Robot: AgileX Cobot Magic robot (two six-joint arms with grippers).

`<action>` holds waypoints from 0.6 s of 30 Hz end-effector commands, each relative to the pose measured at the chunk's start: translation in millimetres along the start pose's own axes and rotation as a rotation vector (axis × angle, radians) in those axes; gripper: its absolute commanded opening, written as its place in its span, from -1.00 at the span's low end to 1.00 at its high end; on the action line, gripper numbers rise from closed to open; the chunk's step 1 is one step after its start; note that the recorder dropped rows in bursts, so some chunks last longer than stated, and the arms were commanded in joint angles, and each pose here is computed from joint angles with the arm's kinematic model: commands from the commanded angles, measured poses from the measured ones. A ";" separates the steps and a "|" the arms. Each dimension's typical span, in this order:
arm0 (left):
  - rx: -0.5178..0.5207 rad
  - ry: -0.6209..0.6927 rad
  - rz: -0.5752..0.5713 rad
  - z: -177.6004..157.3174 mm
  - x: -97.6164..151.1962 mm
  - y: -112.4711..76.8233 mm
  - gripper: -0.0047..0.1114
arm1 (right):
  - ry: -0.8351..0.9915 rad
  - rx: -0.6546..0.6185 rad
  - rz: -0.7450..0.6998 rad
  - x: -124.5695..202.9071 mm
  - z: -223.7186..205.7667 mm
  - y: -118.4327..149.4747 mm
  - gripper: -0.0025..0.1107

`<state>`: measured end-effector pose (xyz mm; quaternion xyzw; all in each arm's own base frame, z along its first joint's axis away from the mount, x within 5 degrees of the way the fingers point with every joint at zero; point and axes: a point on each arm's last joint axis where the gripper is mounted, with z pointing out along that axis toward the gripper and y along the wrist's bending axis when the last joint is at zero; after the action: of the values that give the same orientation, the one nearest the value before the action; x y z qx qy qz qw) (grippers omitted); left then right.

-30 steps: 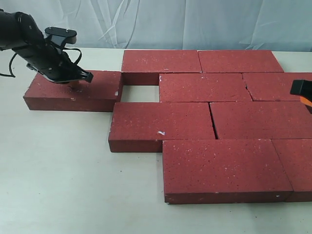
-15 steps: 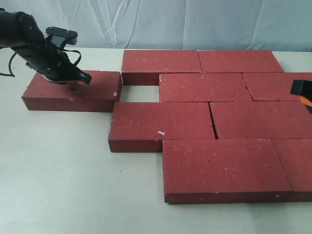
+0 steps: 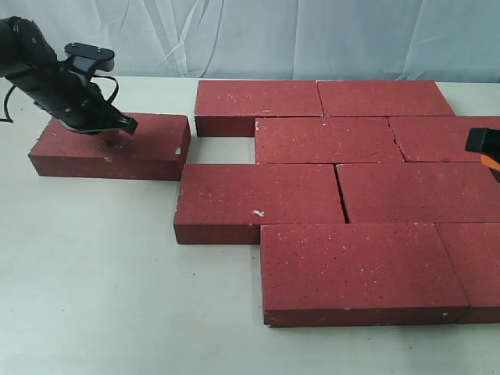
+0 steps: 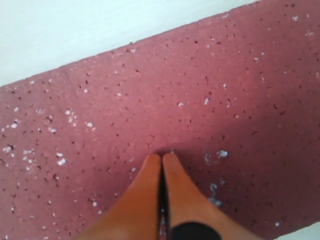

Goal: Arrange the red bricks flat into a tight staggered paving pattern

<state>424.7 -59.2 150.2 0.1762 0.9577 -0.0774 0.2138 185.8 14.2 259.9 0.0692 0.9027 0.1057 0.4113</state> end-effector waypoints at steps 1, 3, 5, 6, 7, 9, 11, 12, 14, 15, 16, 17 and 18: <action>0.086 0.102 0.000 13.8 15.7 -7.7 -0.92 | -0.007 0.003 -0.004 -2.3 -0.6 -0.3 -0.97; 0.088 0.103 0.010 14.1 15.4 -9.7 -0.92 | -0.007 0.003 -0.004 -2.3 -0.6 -0.3 -0.97; 0.094 0.101 0.030 14.6 14.8 -12.8 -0.92 | -0.007 0.003 -0.004 -2.3 -0.6 -0.3 -0.97; 0.100 0.100 0.032 15.1 14.1 -16.2 -0.92 | -0.007 0.003 -0.004 -2.3 -0.6 -0.3 -0.97; 0.106 0.093 0.027 15.5 13.0 -19.0 -0.92 | -0.007 0.003 -0.004 -2.3 -0.6 -0.3 -0.97; 0.110 0.085 0.028 16.2 11.6 -23.1 -0.92 | -0.007 0.003 -0.004 -2.3 -0.6 -0.3 -0.97; 0.114 0.077 0.021 16.5 10.4 -25.3 -0.92 | -0.006 0.002 -0.004 -2.1 -0.6 -0.2 -0.97; 0.119 0.071 0.012 16.6 9.7 -26.6 -0.92 | -0.006 0.002 -0.004 -2.1 -0.6 -0.2 -0.97; 0.133 0.060 -0.016 16.5 8.5 -27.9 -0.92 | -0.006 0.002 -0.004 -2.1 -0.6 -0.2 -0.97; 0.140 0.053 -0.036 16.5 7.8 -28.6 -0.92 | -0.006 0.002 -0.004 -2.1 -0.6 -0.2 -0.97; 0.139 0.047 -0.054 16.5 7.1 -28.6 -0.92 | -0.006 0.002 -0.004 -2.1 -0.6 -0.2 -0.97; 0.126 0.031 -0.098 16.7 5.4 -27.4 -0.92 | -0.006 0.002 -0.004 -2.1 -0.6 -0.2 -0.97; 0.117 0.024 -0.110 16.8 4.8 -26.5 -0.92 | -0.006 0.002 -0.004 -2.1 -0.6 -0.2 -0.97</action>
<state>423.3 -78.8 150.0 0.1628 0.9537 -0.1224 0.2215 185.8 14.2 259.9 0.0692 0.9027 0.1057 0.4113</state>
